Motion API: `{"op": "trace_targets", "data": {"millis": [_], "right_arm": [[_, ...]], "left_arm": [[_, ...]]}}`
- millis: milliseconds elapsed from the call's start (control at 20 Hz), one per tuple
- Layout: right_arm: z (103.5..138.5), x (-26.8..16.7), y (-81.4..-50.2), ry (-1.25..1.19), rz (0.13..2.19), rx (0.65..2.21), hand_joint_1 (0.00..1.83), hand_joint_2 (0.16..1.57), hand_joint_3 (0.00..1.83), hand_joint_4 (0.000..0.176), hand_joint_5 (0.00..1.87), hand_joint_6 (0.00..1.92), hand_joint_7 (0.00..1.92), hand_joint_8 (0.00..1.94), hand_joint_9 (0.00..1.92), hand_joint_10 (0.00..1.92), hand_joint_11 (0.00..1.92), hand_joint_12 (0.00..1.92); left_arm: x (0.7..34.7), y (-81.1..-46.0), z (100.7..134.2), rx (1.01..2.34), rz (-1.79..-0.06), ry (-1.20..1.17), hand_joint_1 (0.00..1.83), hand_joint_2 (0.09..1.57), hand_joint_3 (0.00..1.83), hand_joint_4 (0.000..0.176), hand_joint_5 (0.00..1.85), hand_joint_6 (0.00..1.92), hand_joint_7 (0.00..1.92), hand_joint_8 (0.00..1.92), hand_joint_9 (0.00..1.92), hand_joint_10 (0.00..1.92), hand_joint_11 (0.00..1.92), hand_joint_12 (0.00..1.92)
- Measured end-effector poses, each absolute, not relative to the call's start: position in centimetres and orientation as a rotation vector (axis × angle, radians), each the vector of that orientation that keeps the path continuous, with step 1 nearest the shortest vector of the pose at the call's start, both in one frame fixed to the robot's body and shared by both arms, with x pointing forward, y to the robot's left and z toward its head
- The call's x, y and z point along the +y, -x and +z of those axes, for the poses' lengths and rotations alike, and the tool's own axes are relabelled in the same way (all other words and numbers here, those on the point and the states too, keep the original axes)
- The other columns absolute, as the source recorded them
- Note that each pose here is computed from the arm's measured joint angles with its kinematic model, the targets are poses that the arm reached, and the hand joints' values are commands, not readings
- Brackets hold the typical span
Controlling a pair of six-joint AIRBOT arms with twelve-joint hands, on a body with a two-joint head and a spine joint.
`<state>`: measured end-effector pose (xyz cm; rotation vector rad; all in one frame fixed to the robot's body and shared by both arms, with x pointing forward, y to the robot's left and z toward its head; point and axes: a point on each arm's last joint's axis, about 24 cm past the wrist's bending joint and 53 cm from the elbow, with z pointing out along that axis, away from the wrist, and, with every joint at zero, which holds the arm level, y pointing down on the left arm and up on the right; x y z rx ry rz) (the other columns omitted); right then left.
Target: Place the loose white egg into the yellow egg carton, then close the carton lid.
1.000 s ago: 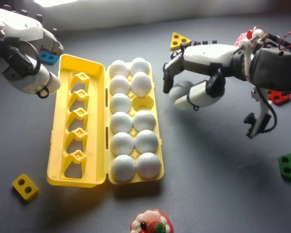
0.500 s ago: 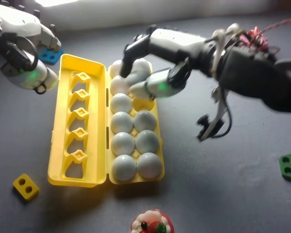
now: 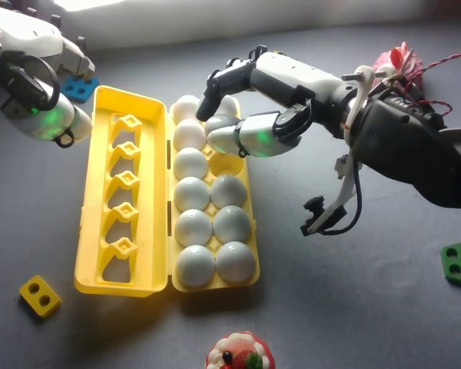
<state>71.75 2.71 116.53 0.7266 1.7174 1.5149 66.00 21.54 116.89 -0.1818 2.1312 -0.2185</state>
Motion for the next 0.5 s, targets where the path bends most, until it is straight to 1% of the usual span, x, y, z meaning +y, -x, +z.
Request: {"op": "trace_targets", "data": {"millis": [50,150,200,250,300,350,400,450,500], "right_arm": [[116.52,2.82,-71.7,-0.729,1.519,1.718,1.11,1.19,0.0,0.0,0.84,1.21,0.34,0.0,0.01,0.12,0.02,0.01],[116.52,2.79,-71.71,-0.728,1.518,1.716,1.1,1.19,0.0,0.0,0.83,1.21,0.34,0.0,0.01,0.12,0.02,0.01],[116.45,2.73,-71.78,-0.725,1.515,1.712,1.09,1.19,0.0,0.0,0.82,1.23,0.33,0.0,0.01,0.13,0.02,0.02],[116.37,2.74,-71.8,-0.727,1.514,1.71,1.09,1.2,0.0,0.0,0.82,1.23,0.36,0.0,0.02,0.14,0.0,0.13],[116.14,2.81,-71.77,-0.727,1.512,1.713,1.09,1.21,0.0,0.0,0.8,1.26,0.34,0.0,0.01,0.14,0.0,0.14],[116.06,3.0,-71.67,-0.726,1.515,1.716,1.1,1.2,0.0,0.0,0.81,1.25,0.34,0.0,0.0,0.15,0.0,0.09],[115.96,3.18,-71.56,-0.721,1.515,1.721,1.11,1.19,0.0,0.0,0.84,1.2,0.37,0.0,0.01,0.17,0.0,0.14],[115.98,3.22,-71.55,-0.718,1.516,1.721,1.11,1.19,0.0,0.0,0.84,1.2,0.37,0.0,0.01,0.17,0.0,0.14],[115.97,3.26,-71.57,-0.716,1.515,1.72,1.11,1.19,0.0,0.0,0.83,1.22,0.37,0.0,0.0,0.18,0.0,0.11]], "left_arm": [[21.6,-65.99,116.87,2.132,-0.216,0.183,0.46,1.34,0.0,0.018,0.28,0.01,0.3,0.01,0.3,0.01,0.0,0.9],[21.61,-65.99,116.86,2.133,-0.215,0.184,0.46,1.34,0.0,0.018,0.28,0.01,0.3,0.01,0.3,0.01,0.0,0.9],[21.61,-65.99,116.86,2.133,-0.215,0.184,0.48,1.34,0.0,0.01,0.27,0.0,0.27,0.0,0.27,0.01,0.0,0.84],[21.61,-65.99,116.86,2.133,-0.215,0.184,0.46,1.35,0.0,0.014,0.25,0.0,0.25,0.0,0.25,0.0,0.0,0.8],[21.61,-65.99,116.86,2.132,-0.215,0.183,0.47,1.34,0.0,0.017,0.24,0.0,0.25,0.0,0.26,0.01,0.0,0.8],[21.61,-65.99,116.86,2.132,-0.215,0.183,0.45,1.34,0.0,0.019,0.24,0.0,0.25,0.0,0.26,0.0,0.0,0.8],[21.63,-65.98,116.85,2.133,-0.214,0.184,0.47,1.34,0.0,0.015,0.25,0.01,0.26,0.0,0.26,0.0,0.0,0.81],[21.64,-65.98,116.85,2.133,-0.213,0.184,0.47,1.34,0.0,0.015,0.25,0.01,0.26,0.0,0.26,0.0,0.0,0.81],[21.64,-65.98,116.85,2.133,-0.213,0.184,0.45,1.34,0.0,0.02,0.23,0.0,0.26,0.0,0.26,0.01,0.0,0.81]]}}
